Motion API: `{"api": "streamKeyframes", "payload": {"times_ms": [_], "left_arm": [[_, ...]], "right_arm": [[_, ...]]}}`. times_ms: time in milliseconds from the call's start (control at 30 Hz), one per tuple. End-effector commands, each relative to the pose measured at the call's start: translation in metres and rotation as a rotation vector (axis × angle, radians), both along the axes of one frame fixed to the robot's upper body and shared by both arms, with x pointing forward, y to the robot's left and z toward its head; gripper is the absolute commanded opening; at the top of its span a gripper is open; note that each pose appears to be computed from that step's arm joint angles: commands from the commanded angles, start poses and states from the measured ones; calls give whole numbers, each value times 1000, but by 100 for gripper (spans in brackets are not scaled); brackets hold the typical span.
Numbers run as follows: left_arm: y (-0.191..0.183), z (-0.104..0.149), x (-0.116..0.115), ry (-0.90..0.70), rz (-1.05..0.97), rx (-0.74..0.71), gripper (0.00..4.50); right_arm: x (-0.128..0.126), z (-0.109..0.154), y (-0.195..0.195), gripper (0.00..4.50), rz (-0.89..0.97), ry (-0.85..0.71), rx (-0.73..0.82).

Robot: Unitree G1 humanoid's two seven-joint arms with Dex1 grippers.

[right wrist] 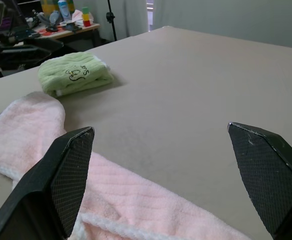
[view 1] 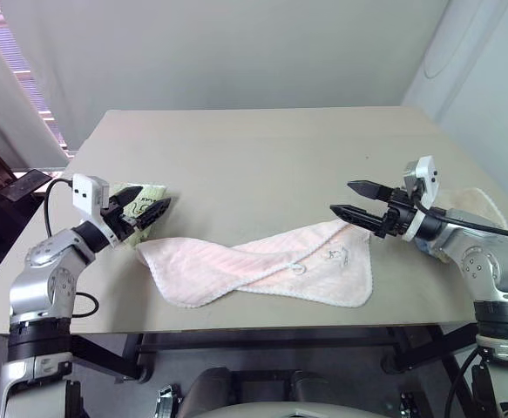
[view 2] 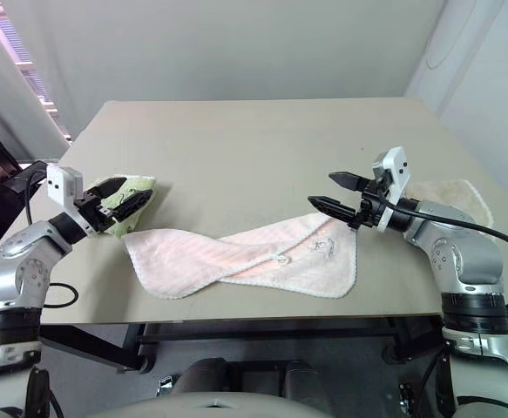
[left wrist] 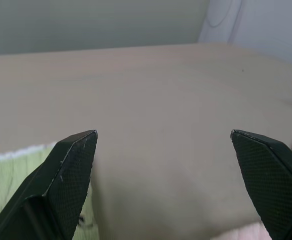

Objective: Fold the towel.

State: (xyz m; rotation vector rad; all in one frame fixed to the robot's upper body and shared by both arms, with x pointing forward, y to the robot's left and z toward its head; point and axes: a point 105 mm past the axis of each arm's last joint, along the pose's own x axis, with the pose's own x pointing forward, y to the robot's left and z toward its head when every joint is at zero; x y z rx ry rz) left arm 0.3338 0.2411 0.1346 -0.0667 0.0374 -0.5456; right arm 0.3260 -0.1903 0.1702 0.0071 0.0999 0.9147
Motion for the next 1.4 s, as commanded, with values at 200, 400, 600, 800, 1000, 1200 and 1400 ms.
{"api": "streamKeyframes", "payload": {"times_ms": [200, 400, 600, 800, 1000, 1200, 1400], "left_arm": [[-11, 15, -6, -45, -51, -26, 450], [-28, 14, -20, -9, -153, -33, 450], [-44, -9, -23, 70, -191, -62, 450], [-57, -16, -24, 84, -230, -49, 450], [-57, -15, -21, 75, -237, -25, 450], [-60, -12, -18, 56, -233, -35, 450], [-59, -7, -14, 36, -199, -62, 450]], "right_arm": [[10, 26, -15, 446, -30, -46, 17], [19, 7, -31, 446, -123, -9, -95], [28, -16, -38, 446, -187, 19, -97], [31, -31, -52, 446, -224, 28, -142], [43, -58, -74, 446, -300, 142, -206], [56, -77, -74, 446, -312, 212, -265], [71, -82, -75, 446, -366, 182, -316]]}}
